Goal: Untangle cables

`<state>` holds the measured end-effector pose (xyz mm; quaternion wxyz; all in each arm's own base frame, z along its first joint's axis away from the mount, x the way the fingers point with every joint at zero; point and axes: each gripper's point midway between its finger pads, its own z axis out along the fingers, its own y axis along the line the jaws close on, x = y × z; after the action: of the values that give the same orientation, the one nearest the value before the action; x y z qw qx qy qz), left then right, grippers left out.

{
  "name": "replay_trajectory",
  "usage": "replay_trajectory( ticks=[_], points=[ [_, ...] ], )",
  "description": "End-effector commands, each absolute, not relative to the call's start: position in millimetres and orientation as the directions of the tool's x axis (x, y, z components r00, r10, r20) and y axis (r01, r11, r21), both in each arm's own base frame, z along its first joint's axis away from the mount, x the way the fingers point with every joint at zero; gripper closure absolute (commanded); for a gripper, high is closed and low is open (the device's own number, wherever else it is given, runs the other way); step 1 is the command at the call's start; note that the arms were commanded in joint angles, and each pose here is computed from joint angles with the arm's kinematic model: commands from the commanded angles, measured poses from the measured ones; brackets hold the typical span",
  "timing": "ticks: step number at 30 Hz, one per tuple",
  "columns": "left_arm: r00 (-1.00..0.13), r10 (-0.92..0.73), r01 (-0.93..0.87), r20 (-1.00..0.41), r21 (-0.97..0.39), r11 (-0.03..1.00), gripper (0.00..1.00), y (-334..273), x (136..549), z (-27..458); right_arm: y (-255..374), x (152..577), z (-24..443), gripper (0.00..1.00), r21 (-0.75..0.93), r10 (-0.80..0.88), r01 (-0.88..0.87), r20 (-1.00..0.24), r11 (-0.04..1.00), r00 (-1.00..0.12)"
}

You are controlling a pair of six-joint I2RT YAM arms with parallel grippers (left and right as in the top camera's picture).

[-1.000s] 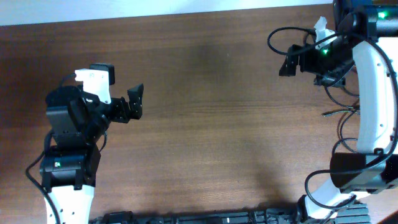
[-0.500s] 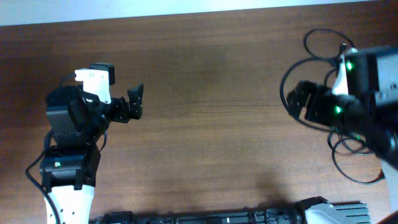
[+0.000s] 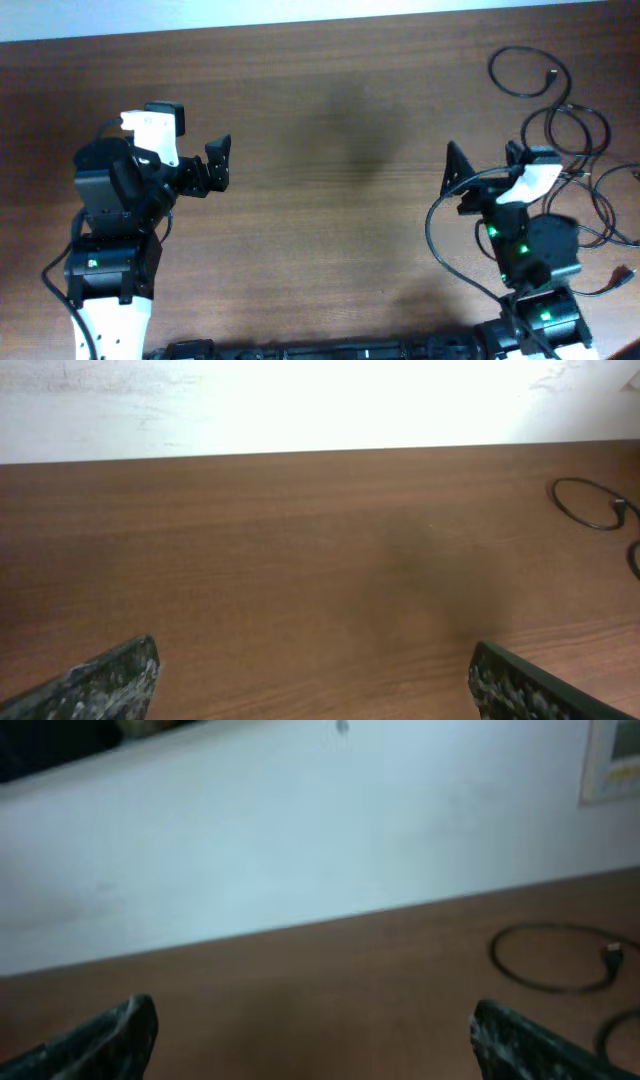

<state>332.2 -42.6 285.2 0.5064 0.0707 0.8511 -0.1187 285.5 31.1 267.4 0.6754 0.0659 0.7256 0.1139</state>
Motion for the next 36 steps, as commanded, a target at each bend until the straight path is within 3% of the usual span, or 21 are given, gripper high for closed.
replay_trajectory(
  ticks=[1,10,12,18,22,25,30,36],
  points=[
    [-0.468,0.017,0.244,-0.883,-0.11,0.964,0.01,-40.8,332.3,286.8,26.4,279.1,254.2,0.01,0.233,0.233,-0.06,-0.972,0.971,-0.003],
    [-0.469,0.017,0.244,-0.883,-0.11,0.964,0.01,-40.8,332.2,286.7,18.9,257.0,221.3,0.01,0.246,0.255,-0.077,-0.953,0.966,0.163],
    [-0.468,0.017,0.244,-0.883,-0.11,0.964,0.01,-40.8,332.3,286.8,16.4,256.7,215.6,0.01,0.247,0.252,-0.058,-0.957,0.967,0.144],
    [-0.468,0.017,0.244,-0.883,-0.11,0.964,0.01,-40.8,332.3,286.8,14.9,246.5,150.5,0.01,0.215,0.214,0.002,-0.971,0.977,-0.103],
    [-0.469,0.017,0.244,-0.883,-0.11,0.964,0.01,-40.8,332.2,286.7,8.5,245.6,158.7,0.01,0.201,0.202,0.018,-0.977,0.979,-0.064],
    [-0.468,0.017,0.244,-0.883,-0.11,0.964,0.01,-40.8,332.3,286.8,0.8,245.9,157.6,0.01,0.093,0.095,0.034,-0.993,0.995,-0.067],
    [-0.468,0.017,0.244,-0.883,-0.11,0.964,0.01,-40.8,332.3,286.8,-20.1,245.1,157.0,0.01,0.094,0.102,0.114,-0.993,0.989,-0.062],
    [-0.469,0.017,0.244,-0.883,-0.11,0.964,0.01,-40.8,332.2,286.7,-13.8,245.6,156.6,0.01,0.108,0.113,0.079,-0.991,0.991,-0.066]
  ],
)
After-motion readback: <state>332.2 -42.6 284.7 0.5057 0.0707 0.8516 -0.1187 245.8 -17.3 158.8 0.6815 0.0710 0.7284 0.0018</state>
